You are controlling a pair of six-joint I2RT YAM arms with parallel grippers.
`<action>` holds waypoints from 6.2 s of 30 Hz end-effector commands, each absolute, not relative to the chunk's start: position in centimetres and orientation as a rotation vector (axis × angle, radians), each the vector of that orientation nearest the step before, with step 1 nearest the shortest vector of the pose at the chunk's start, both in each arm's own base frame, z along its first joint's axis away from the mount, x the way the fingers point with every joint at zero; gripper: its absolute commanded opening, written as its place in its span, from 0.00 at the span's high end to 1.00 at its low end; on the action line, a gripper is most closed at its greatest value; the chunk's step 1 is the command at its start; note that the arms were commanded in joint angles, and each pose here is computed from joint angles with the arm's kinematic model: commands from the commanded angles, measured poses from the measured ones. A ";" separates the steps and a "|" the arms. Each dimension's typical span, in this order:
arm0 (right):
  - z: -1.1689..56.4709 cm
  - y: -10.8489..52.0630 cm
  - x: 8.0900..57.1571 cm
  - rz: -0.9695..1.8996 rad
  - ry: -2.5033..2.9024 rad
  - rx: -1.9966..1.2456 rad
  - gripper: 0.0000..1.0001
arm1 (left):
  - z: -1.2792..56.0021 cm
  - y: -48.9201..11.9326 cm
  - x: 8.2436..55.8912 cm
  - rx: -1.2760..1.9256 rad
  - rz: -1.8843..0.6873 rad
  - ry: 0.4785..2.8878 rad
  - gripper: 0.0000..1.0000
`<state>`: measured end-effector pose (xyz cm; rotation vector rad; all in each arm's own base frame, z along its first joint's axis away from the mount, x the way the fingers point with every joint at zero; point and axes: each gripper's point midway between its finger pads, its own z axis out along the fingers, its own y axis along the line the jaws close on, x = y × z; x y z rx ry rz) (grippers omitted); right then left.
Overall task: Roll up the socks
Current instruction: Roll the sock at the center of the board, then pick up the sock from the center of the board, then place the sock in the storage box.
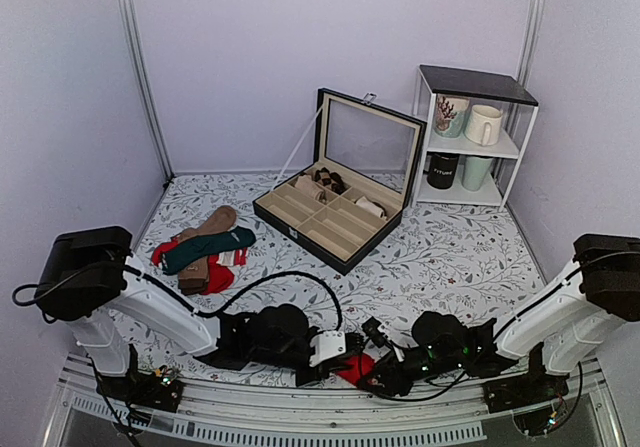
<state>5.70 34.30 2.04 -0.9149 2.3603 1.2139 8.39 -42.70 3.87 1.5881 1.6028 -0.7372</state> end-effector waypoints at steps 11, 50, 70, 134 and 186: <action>6.8 28.9 10.0 0.837 2.246 -0.840 0.01 | -5.6 -38.1 6.1 1.737 -0.732 2.114 1.00; 2.6 31.9 7.0 1.278 2.513 -0.880 0.41 | -7.5 -36.2 7.2 1.715 -0.714 2.265 1.00; 2.2 31.6 9.5 1.219 2.538 -0.719 1.00 | 1.3 -38.5 11.9 1.496 -0.670 2.039 0.39; 5.5 32.3 51.2 0.249 2.132 -1.035 1.00 | 12.6 -30.2 21.9 1.030 -0.578 1.904 0.00; 4.7 30.1 51.0 0.489 2.401 -0.690 0.54 | 12.3 -30.1 21.9 1.047 -0.585 1.907 0.00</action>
